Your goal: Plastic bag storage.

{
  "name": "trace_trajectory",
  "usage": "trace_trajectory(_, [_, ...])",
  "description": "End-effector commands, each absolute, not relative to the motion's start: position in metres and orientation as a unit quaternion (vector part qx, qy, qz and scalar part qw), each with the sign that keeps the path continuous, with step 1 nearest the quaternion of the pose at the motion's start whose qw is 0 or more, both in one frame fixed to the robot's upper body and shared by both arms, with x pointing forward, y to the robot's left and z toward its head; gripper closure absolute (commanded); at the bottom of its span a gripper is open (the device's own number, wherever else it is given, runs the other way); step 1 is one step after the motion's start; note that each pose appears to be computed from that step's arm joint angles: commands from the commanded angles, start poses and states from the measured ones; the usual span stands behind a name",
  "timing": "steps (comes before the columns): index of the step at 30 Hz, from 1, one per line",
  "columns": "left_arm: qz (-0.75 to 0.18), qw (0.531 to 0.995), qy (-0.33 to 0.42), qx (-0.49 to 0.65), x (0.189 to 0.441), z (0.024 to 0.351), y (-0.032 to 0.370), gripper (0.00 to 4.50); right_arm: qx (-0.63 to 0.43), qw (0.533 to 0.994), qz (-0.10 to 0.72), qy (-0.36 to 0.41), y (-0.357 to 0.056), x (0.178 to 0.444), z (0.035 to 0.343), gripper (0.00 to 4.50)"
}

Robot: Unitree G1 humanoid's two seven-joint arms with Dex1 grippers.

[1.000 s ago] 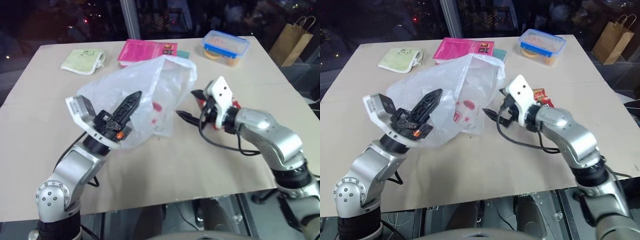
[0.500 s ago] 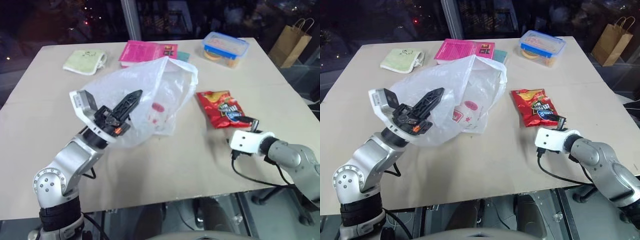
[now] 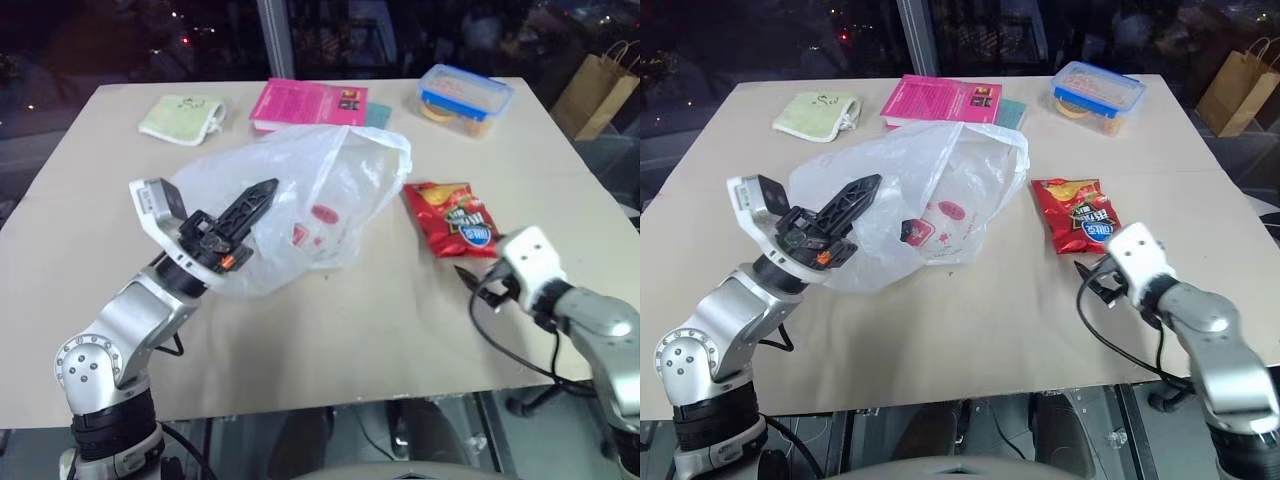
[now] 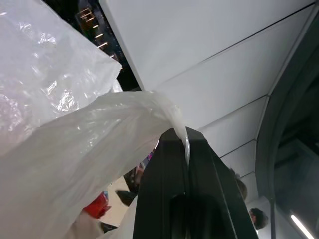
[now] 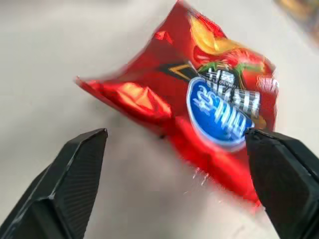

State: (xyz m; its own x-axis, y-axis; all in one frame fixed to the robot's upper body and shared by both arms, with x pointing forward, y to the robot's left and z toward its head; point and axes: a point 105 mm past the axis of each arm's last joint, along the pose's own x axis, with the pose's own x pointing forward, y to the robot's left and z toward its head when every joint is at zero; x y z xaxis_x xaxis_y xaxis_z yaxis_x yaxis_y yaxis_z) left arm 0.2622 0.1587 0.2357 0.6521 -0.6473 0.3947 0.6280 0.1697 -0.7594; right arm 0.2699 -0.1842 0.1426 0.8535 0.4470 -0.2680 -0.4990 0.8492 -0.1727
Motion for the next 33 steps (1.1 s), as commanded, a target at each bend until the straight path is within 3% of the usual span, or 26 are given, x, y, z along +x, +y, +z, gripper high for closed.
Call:
trace_trajectory(1, [-0.433, 0.759, 0.004, -0.486, 0.258, 0.24, 0.158, 4.5, 0.048, 0.954, 0.257, 0.147, -0.176, 0.252, 0.147, 0.04])
trace_trajectory(5, [-0.435, 0.758, 0.006, -0.487, 0.259, 0.24, 0.158, 4.5, 0.267, 0.929, 0.204, 0.156, -0.17, 0.272, 0.143, 0.04])
trace_trajectory(11, [-0.435, 0.76, 0.002, -0.482, 0.258, 0.242, 0.159, 4.5, 0.455, 0.868, 0.154, 0.129, -0.162, 0.3, 0.141, 0.04])
trace_trajectory(22, [-0.44, 0.763, 0.005, -0.474, 0.252, 0.242, 0.155, 4.5, 0.53, 0.824, 0.118, 0.159, -0.156, 0.311, 0.129, 0.04])
trace_trajectory(29, [-0.44, 0.762, 0.004, -0.476, 0.253, 0.243, 0.153, 4.5, 0.552, 0.808, 0.14, 0.151, -0.143, 0.308, 0.136, 0.04])
trace_trajectory(33, [-0.44, 0.761, 0.002, -0.477, 0.254, 0.244, 0.153, 4.5, 0.57, 0.787, 0.155, 0.176, -0.125, 0.324, 0.131, 0.04])
